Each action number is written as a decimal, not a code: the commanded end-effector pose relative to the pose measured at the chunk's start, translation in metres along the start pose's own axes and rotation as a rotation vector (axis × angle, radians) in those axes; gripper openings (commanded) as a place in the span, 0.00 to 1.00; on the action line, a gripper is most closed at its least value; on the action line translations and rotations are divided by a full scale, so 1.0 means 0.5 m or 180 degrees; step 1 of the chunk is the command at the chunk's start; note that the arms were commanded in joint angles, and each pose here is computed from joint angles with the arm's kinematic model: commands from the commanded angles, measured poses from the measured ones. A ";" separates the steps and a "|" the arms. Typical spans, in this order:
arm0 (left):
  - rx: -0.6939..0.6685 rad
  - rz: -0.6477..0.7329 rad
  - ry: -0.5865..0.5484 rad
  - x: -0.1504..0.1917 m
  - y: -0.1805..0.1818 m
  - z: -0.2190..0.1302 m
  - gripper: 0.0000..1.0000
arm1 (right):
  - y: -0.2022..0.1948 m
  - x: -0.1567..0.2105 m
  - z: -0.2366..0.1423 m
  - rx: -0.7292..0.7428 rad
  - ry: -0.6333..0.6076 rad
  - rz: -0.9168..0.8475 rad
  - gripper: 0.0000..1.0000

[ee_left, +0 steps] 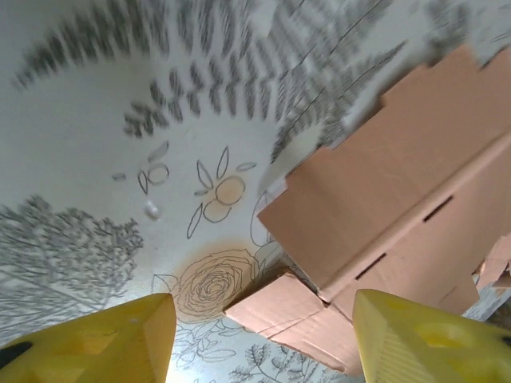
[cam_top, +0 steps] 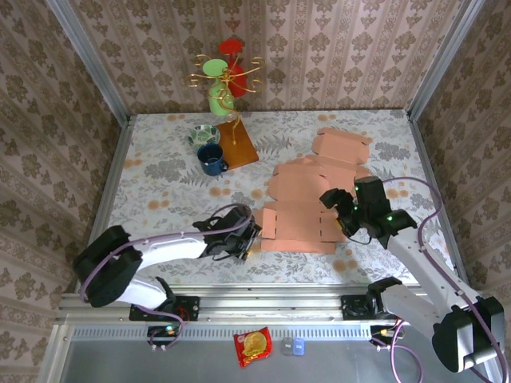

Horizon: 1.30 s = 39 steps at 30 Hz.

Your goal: Fold the paper box

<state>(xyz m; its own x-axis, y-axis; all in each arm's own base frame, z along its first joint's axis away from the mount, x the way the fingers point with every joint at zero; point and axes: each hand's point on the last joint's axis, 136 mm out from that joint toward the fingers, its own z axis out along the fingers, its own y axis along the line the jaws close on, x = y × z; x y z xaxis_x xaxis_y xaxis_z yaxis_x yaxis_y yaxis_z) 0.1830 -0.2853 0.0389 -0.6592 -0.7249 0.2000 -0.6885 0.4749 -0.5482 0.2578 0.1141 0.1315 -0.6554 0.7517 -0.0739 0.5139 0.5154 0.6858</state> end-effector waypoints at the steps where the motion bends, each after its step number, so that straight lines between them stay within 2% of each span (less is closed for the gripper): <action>1: 0.0495 -0.0459 0.0050 0.024 -0.069 0.011 0.61 | 0.010 0.026 0.008 -0.0220 0.0165 0.0182 0.80; 8: 0.0568 -0.0457 -0.0093 0.022 -0.069 0.021 0.59 | -0.008 0.043 0.009 -0.0251 0.0253 0.0273 0.79; 12: 0.0656 -0.0468 -0.0100 0.023 -0.077 0.036 0.47 | -0.011 0.048 0.006 -0.0279 0.0266 0.0309 0.78; 20: 0.0646 -0.0463 -0.0161 0.018 -0.070 0.044 0.42 | -0.022 0.053 0.009 -0.0311 0.0285 0.0446 0.78; 23: 0.0643 -0.0450 -0.0191 0.014 -0.067 0.045 0.32 | -0.026 0.056 0.011 -0.0313 0.0301 0.0508 0.77; 29: 0.0750 -0.0451 -0.0203 0.011 -0.076 0.042 0.00 | -0.043 0.065 0.016 -0.0315 0.0327 0.0751 0.75; 39: 0.1035 -0.0323 -0.0225 0.013 -0.163 -0.010 0.00 | -0.062 0.104 0.022 -0.0387 0.0199 0.0949 0.73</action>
<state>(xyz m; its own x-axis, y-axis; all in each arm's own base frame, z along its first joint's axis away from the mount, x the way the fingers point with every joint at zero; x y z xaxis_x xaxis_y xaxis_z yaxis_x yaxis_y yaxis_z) 0.2200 -0.3234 0.0625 -0.5667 -0.7921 0.2269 -0.6457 0.2559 -0.7194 0.2127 0.1473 0.1054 -0.5982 0.7828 0.1713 0.5917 0.2873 0.7532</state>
